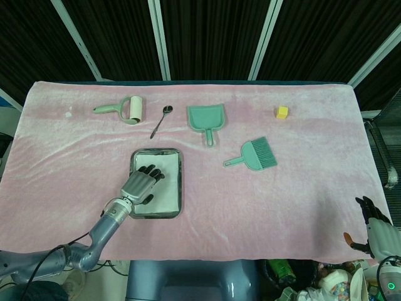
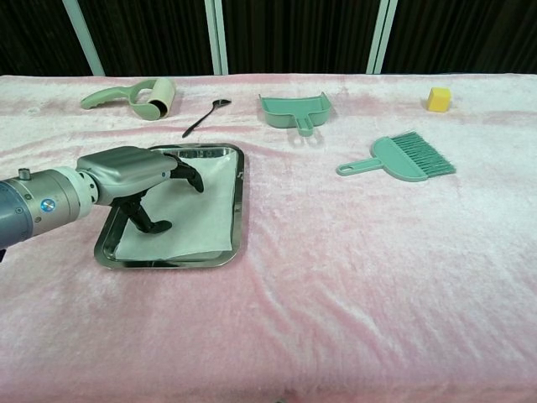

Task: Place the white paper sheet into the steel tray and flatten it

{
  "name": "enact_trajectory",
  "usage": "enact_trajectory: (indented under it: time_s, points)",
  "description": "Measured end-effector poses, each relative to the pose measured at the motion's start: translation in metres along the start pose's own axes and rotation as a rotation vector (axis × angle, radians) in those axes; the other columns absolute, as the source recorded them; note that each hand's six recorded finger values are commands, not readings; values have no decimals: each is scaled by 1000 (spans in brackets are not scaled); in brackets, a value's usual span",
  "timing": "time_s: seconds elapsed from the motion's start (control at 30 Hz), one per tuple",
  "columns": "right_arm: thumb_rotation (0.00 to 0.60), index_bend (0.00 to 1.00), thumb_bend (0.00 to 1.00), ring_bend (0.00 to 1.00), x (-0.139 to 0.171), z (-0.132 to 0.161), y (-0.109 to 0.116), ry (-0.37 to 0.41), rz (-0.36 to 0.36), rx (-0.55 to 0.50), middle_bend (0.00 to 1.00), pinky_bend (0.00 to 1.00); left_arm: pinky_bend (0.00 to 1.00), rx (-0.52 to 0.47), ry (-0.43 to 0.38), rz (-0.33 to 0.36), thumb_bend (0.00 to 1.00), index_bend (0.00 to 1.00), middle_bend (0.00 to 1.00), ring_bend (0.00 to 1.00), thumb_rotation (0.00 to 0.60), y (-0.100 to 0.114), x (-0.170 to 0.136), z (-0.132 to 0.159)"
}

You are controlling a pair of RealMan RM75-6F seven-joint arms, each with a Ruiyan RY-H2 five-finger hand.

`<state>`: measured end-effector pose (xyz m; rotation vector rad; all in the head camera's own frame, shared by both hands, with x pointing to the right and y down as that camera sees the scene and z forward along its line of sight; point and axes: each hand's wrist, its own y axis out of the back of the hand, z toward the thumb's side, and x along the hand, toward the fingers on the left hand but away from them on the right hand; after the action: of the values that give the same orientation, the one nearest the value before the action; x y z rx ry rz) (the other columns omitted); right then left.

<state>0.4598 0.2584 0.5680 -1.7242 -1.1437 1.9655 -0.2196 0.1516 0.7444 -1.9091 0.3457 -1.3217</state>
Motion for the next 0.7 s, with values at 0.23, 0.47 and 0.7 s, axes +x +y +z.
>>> enact_trajectory:
  time_s: [0.23,0.47,0.7]
  points:
    - [600,0,252,94,0,0,0,0,1,1,8,155,200,11,-2,27,341,225,185,78,600,6,-1,0]
    - [600,0,252,94,0,0,0,0,1,3,8,155,200,16,-5,58,341,241,187,78,600,16,-5,2]
    - [600,0,252,94,-1,0,2,4,-13,16,8,155,129,40,18,120,334,222,154,73,600,37,-19,-1]
